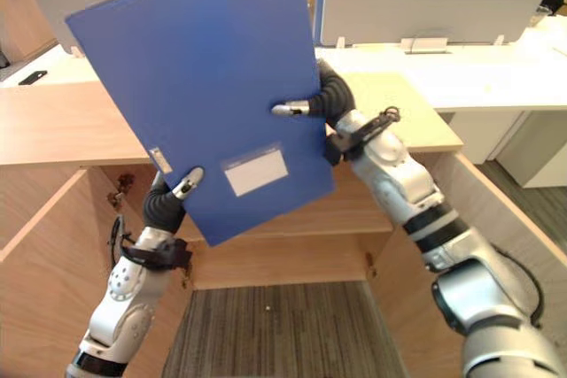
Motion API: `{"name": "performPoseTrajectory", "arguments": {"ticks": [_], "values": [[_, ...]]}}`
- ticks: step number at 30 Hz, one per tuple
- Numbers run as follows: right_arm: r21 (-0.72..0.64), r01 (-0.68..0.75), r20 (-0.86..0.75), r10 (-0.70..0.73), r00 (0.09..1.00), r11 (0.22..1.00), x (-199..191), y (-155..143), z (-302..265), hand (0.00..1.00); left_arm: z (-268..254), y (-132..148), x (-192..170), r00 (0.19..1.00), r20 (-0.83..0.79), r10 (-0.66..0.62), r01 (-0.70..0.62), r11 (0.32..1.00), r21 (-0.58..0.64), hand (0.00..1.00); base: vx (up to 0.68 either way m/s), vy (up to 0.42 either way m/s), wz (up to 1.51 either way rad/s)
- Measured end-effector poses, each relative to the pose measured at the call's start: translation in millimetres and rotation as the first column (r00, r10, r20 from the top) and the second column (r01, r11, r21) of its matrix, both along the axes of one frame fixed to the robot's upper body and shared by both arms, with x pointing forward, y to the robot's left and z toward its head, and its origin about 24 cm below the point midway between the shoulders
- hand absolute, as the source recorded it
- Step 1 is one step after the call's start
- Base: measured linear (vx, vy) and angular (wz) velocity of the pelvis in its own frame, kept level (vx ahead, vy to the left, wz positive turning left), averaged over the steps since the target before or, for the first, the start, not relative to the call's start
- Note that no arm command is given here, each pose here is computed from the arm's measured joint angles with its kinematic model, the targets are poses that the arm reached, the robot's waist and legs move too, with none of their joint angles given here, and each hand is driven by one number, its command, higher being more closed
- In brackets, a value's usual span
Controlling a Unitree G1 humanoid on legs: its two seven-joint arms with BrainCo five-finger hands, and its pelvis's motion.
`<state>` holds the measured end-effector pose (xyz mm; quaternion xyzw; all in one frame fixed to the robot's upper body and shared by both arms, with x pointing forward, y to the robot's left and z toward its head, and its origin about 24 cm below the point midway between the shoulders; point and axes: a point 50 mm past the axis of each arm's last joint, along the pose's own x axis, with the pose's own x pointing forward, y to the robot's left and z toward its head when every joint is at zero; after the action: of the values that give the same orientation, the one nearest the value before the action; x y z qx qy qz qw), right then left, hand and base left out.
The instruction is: Walk over to the cabinet, pick up the folder, carry it to the office cabinet, place the folder inside the office cabinet, then close the office cabinet door
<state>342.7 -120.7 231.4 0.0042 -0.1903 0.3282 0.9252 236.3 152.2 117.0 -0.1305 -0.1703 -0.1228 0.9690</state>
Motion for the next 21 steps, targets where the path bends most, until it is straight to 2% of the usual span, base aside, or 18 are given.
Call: {"name": "performPoseTrajectory", "arguments": {"ticks": [2,3,10,15,16,21], "values": [[-0.036,-0.011,-0.002,0.011,1.0,0.999,-0.4,-1.1,-0.7,0.0,0.2,0.6,0.0,1.0,0.001,-0.002,0.002,1.0,0.009,1.0,-0.07,-0.015,0.01],[-0.051,-0.015,-0.012,0.014,1.0,0.999,-0.4,-2.0,-1.8,1.0,0.5,0.5,0.0,1.0,0.003,-0.004,0.004,1.0,0.011,1.0,-0.06,-0.019,0.0],[-0.168,-0.045,-0.065,0.035,0.997,0.985,-1.0,-6.6,-10.0,1.0,2.2,6.3,-0.1,1.0,0.009,-0.004,0.004,0.999,0.04,1.0,-0.01,-0.021,0.03],[-0.211,-0.084,-0.092,0.066,0.994,0.974,-4.7,-7.9,-15.0,1.0,3.6,8.4,-0.2,1.0,0.01,-0.018,0.018,1.0,0.008,1.0,-0.01,-0.014,0.0],[-0.214,-0.092,-0.093,0.074,0.993,0.973,-5.4,-7.3,-15.1,1.0,3.3,8.4,-0.3,1.0,0.004,-0.028,0.028,1.0,-0.001,0.0,0.0,0.0,0.0],[-0.207,-0.105,-0.105,0.085,0.991,0.973,-9.2,-8.2,-18.7,1.0,4.4,7.4,-1.4,0.996,0.013,-0.084,0.085,0.994,-0.068,0.0,0.0,0.0,0.0]]}}
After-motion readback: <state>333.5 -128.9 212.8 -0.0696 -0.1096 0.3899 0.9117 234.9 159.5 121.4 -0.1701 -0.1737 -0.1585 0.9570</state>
